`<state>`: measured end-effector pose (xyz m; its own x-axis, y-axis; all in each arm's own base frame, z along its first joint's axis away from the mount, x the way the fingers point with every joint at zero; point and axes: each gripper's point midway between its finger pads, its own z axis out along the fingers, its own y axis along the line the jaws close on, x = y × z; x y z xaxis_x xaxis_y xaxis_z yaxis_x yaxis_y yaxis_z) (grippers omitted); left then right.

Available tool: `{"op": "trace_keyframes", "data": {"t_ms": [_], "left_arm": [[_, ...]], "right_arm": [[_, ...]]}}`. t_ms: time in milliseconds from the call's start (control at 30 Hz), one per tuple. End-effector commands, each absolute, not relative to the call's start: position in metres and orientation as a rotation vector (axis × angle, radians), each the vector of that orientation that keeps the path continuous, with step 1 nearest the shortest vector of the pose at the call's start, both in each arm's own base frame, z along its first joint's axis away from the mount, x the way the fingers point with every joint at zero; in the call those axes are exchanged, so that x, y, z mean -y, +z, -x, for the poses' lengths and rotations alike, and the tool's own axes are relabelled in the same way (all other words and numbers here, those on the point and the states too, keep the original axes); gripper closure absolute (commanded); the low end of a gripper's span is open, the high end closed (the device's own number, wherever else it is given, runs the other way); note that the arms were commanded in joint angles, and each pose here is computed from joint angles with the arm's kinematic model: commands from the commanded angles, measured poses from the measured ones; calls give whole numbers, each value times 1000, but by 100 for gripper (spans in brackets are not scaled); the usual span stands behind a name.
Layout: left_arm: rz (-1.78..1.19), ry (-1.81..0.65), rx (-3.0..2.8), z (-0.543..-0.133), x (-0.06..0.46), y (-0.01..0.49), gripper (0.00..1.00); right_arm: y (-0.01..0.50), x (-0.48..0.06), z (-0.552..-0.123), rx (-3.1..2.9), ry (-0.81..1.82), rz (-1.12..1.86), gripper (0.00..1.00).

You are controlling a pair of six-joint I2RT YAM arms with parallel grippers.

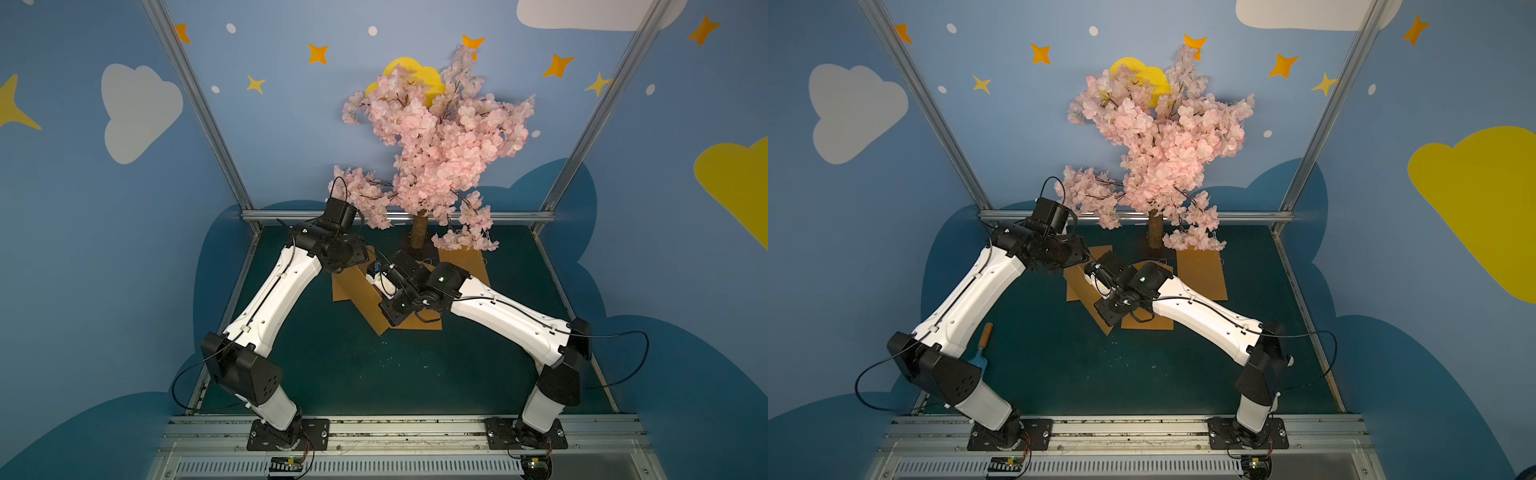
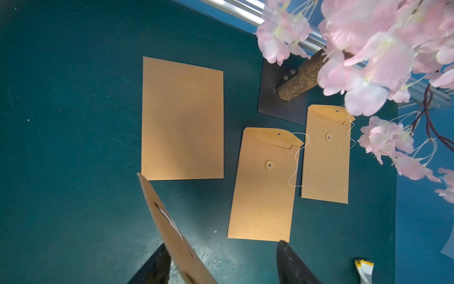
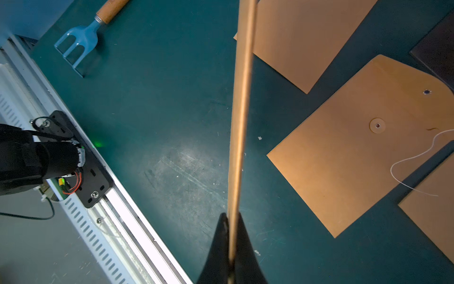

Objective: Open the file bag
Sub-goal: Pick up the file bag from the center of the board.

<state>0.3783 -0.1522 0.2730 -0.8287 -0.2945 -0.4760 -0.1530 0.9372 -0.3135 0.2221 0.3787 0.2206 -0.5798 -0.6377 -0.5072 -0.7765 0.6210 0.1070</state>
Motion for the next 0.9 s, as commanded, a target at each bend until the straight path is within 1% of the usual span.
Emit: {"op": "trace_keyframes", "data": {"t_ms": [0,200,400,467,500,567,633,733,767,867], "left_arm": [[336,-332,-2561,-371,148,276,42],[343,-340,-2579,-368,148,266,62],[344,-361,-2583,-370,152,261,97],[343,-364,-2572,-371,152,263,97],[343,-368,-2569,-372,152,263,97],[346,-373,-2563,-374,152,264,97],[350,-378,-2551,-377,149,266,97],[358,-392,-2523,-381,143,271,97],[362,-404,-2510,-383,140,273,97],[354,-462,-2448,-388,134,281,97]], "right_arm": [[231,-378,-228,-2388,400,1123,100],[232,-379,-234,-2380,371,1102,100],[235,-380,-234,-2372,370,1096,100],[235,-380,-234,-2371,366,1095,100],[235,-380,-233,-2371,363,1095,98],[235,-379,-233,-2375,360,1091,86],[236,-380,-230,-2378,378,1094,70],[242,-378,-222,-2385,409,1093,53],[244,-376,-220,-2390,416,1092,51],[248,-359,-220,-2425,374,1010,51]]}}
